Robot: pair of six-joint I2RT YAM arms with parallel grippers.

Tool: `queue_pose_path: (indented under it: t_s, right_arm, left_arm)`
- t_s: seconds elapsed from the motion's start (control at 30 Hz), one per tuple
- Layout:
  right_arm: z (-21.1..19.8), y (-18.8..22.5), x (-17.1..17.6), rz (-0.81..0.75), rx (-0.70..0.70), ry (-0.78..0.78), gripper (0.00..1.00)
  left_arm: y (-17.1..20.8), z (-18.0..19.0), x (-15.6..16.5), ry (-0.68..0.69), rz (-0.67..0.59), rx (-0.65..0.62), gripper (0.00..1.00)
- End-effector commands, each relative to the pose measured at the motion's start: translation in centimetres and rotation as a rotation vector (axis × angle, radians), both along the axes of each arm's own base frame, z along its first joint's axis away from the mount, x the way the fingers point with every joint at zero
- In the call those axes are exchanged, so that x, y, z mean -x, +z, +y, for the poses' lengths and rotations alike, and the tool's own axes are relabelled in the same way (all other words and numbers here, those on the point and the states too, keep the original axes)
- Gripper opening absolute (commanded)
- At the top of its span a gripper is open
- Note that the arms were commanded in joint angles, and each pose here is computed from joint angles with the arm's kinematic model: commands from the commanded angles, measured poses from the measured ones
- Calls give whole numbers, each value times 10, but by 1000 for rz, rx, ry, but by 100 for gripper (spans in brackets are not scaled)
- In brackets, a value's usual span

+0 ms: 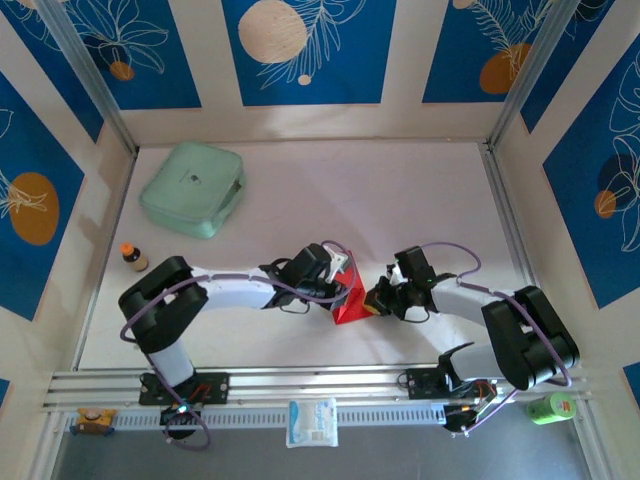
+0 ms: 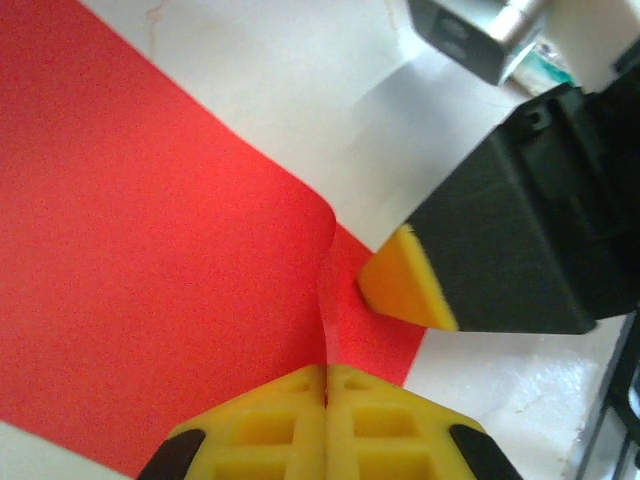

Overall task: Fold a paper plane with a square sheet of paper (pick it up from the middle)
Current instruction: Fold the triangle a second time at the center of the table.

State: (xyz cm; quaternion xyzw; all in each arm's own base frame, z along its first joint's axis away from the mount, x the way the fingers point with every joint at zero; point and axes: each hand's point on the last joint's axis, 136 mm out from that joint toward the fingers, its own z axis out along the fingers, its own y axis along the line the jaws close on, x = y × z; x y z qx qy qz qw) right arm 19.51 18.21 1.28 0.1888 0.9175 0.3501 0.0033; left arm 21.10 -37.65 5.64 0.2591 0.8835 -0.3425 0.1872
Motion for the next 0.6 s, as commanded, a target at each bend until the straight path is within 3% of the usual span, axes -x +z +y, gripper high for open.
queue_pose_path:
  t_s: [0.0, 0.57]
  right_arm:
    - [-9, -15, 15, 50, 68, 10, 0]
    - [-5, -14, 16, 58, 78, 21, 0]
  left_arm:
    - [-17, 12, 0, -1, 26, -45, 0]
    - [-28, 28, -7, 30, 14, -117, 0]
